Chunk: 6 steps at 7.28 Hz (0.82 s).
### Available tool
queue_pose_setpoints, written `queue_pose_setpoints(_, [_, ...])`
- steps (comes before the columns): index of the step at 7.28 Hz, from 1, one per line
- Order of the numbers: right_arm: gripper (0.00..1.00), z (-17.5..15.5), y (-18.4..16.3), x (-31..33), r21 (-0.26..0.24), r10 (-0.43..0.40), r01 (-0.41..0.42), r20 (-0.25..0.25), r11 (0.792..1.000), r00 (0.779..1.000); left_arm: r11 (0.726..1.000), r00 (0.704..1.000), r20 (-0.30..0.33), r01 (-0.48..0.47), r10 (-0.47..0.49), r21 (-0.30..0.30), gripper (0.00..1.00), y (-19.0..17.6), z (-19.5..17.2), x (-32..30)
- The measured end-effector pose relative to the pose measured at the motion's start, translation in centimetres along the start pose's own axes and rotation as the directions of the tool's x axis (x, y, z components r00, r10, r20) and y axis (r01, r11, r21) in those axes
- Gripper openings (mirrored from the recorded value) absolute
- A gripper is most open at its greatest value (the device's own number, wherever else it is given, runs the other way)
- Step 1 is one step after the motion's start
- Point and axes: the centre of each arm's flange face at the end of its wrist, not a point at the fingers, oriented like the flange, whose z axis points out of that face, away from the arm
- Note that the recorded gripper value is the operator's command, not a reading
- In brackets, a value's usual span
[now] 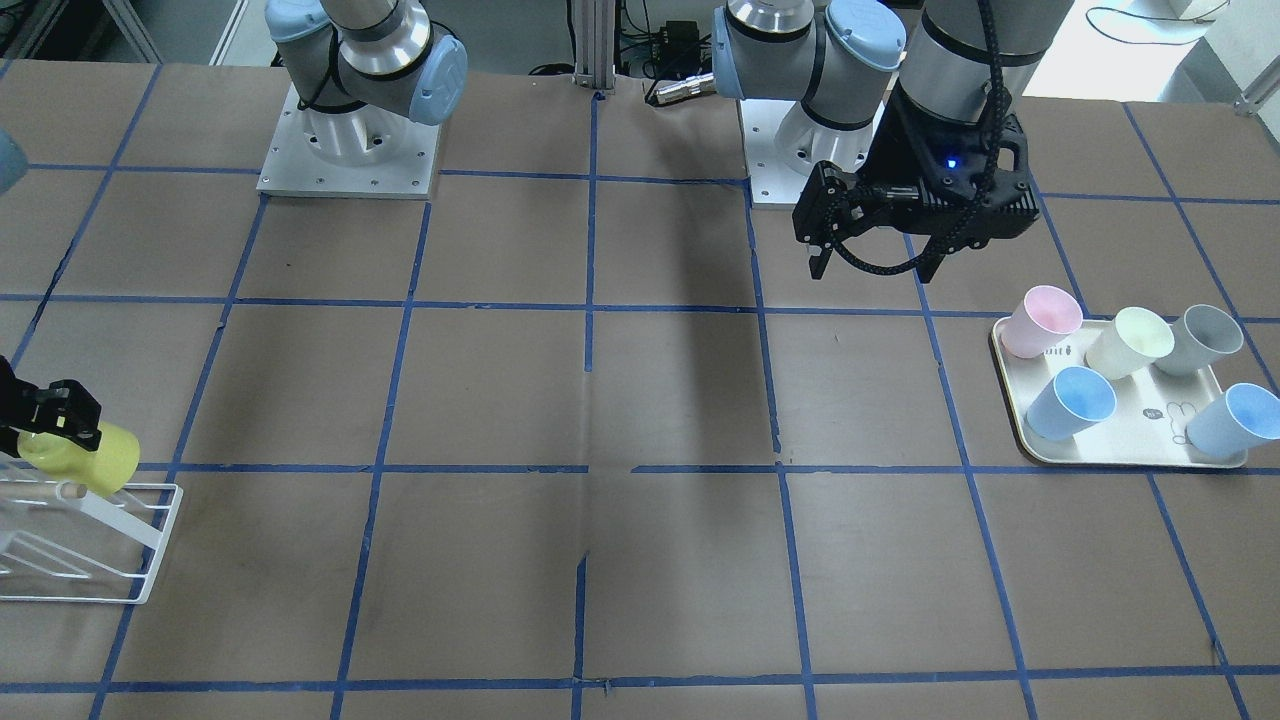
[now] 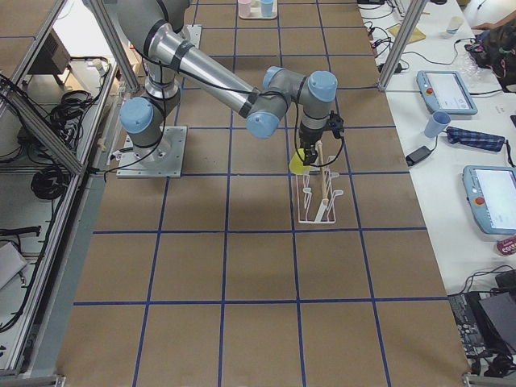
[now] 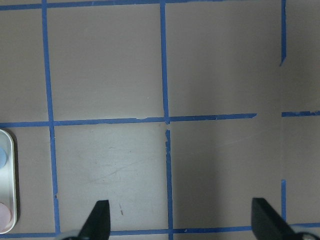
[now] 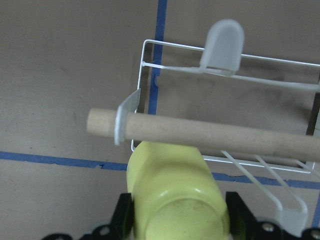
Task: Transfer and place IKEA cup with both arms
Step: 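Lift the yellow cup off the rack with the right gripper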
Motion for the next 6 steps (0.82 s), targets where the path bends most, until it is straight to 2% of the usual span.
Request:
queue_pose_setpoints(2, [0.19, -2.3, 0.3, 0.3, -0.007, -0.003, 0.003, -0.036, 1.000, 0.999, 1.000, 1.000, -0.001, 0.000, 0.000, -0.001, 1.00, 0.0, 0.0, 0.0])
queue_pose_setpoints(5, [0.19, -7.2, 1.3, -0.1, -0.017, -0.006, 0.005, -0.040, 1.000, 0.999, 1.000, 1.000, -0.001, 0.001, -0.001, -0.002, 1.00, 0.0, 0.1, 0.0])
queue_pose_setpoints(6, [0.16, -8.8, 1.9, -0.5, -0.014, -0.007, 0.007, -0.041, 1.000, 0.999, 1.000, 1.000, -0.001, 0.001, -0.001, -0.002, 1.00, 0.0, 0.1, 0.0])
